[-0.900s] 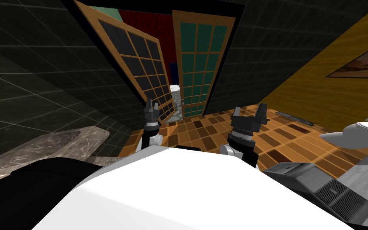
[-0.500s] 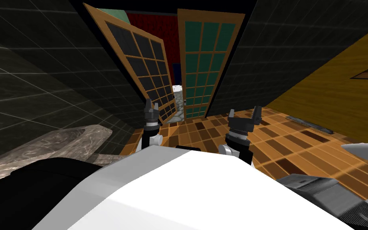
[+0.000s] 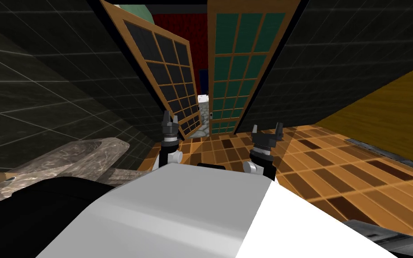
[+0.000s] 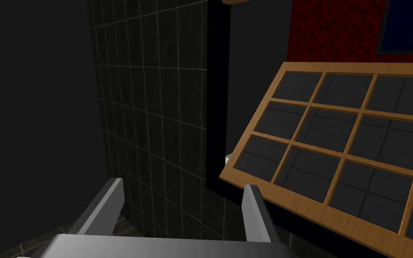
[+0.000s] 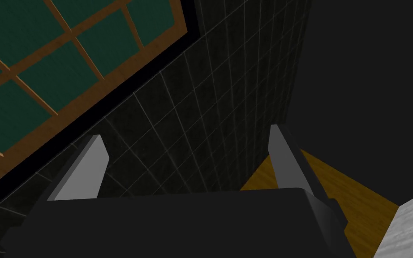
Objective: Push the door open
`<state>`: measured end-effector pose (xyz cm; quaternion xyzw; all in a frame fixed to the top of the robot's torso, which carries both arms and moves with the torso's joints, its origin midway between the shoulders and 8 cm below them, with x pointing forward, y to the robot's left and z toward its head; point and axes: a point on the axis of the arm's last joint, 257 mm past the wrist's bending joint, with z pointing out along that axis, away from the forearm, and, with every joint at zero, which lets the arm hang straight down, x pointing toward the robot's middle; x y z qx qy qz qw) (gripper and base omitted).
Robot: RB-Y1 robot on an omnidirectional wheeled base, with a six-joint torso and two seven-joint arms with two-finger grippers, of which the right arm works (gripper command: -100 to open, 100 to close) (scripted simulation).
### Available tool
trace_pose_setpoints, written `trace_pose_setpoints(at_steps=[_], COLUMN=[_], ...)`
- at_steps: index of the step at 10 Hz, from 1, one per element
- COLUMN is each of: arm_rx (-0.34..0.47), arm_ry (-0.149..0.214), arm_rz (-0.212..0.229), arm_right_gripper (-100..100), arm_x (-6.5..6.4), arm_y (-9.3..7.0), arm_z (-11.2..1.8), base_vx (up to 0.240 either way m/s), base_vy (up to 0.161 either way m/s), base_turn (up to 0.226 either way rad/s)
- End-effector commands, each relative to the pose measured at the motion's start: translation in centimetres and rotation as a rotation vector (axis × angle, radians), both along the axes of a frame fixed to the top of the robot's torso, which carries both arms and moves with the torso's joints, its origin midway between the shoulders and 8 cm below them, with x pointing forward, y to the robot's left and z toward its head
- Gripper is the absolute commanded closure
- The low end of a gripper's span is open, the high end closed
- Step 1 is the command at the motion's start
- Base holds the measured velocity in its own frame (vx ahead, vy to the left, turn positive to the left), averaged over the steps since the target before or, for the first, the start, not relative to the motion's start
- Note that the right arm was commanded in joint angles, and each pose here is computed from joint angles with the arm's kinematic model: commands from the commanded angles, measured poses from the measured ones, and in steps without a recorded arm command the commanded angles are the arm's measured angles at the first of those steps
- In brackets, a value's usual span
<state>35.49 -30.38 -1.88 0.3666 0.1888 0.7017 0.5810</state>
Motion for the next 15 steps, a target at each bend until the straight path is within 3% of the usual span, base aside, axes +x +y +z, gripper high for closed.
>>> trace_pose_setpoints(at_steps=[1, 4, 5, 7, 15], arm_rx=[0.039, 0.101, 0.144, 0.192, 0.399], arm_ry=[0.013, 0.033, 0.046, 0.06, 0.112], arm_rz=[0.024, 0.057, 0.078, 0.098, 0.16], arm_right_gripper=[-100, -100, -100, -100, -100], arm_x=[0.6, 1.5, 2.1, 2.7, 4.7], arm_y=[-0.3, -0.7, -1.0, -1.4, -2.8], arm_z=[-1.3, -3.3, -4.7, -6.3, -12.9], base_vx=[0.13, 0.1, 0.13, 0.129, 0.099], base_vy=[0.001, -0.008, -0.015, -0.041, -0.018], base_turn=[0.183, 0.142, 0.289, 0.163, 0.167])
